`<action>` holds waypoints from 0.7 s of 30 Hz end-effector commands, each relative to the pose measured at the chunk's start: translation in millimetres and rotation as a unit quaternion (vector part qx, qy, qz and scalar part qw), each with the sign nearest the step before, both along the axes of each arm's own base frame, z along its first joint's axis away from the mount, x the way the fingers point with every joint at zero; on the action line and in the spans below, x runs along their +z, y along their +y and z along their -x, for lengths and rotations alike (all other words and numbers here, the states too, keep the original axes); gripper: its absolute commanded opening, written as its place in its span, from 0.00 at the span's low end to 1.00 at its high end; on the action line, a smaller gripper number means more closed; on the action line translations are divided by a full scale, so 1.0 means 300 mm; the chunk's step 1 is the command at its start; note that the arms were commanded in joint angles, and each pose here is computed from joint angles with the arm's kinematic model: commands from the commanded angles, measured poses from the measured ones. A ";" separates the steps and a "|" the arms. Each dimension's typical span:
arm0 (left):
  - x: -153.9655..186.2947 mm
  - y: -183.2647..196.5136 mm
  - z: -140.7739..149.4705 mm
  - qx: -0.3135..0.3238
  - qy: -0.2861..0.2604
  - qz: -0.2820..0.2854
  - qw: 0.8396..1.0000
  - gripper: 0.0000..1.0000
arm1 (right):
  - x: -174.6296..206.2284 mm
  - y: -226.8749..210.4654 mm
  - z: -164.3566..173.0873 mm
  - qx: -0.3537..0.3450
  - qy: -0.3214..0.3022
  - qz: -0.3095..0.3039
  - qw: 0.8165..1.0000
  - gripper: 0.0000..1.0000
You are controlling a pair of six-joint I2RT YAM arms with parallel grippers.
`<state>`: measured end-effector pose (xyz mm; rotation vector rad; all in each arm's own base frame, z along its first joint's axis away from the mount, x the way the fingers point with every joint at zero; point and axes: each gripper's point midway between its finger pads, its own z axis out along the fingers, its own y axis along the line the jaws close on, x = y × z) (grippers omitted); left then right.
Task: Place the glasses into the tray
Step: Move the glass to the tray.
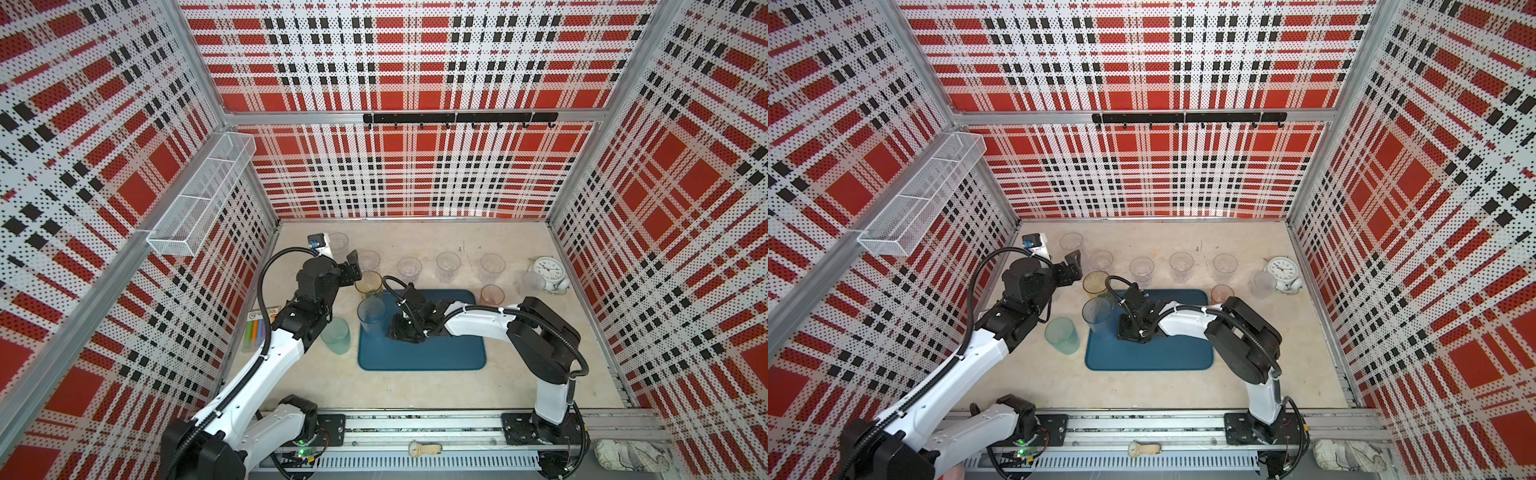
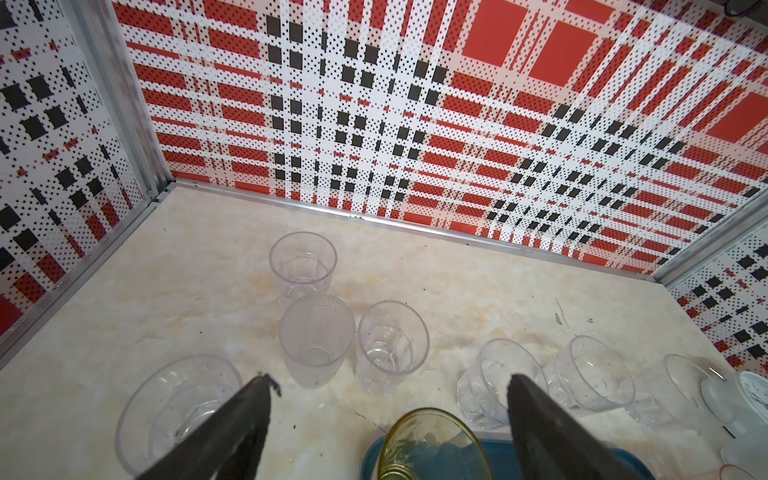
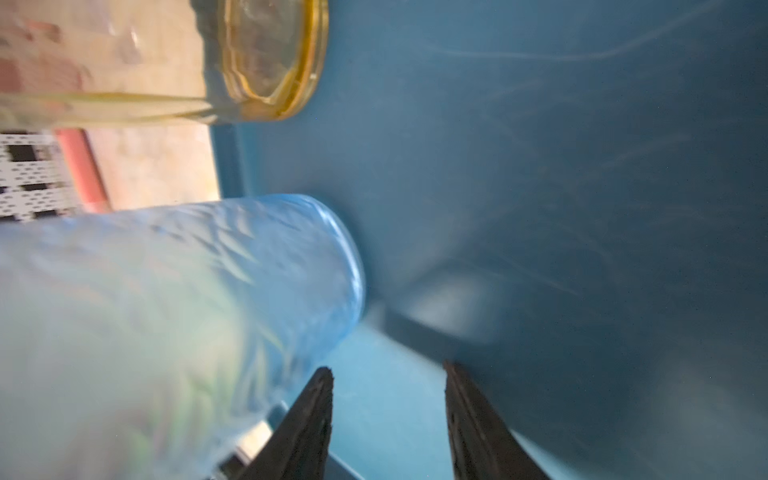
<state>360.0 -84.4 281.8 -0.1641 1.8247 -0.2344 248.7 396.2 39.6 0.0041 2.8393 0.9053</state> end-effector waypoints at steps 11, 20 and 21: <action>0.046 0.017 0.013 0.007 -0.020 -0.006 1.000 0.91 | 0.007 0.048 -0.010 -0.004 0.008 -0.026 1.000 0.47; 0.063 0.199 -0.005 0.076 0.009 0.017 0.997 0.91 | 0.189 -0.109 0.022 0.036 -0.084 0.066 0.994 0.48; 0.052 0.220 -0.003 0.083 0.021 0.020 0.996 0.91 | 0.220 -0.109 0.032 0.045 -0.100 0.073 0.991 0.48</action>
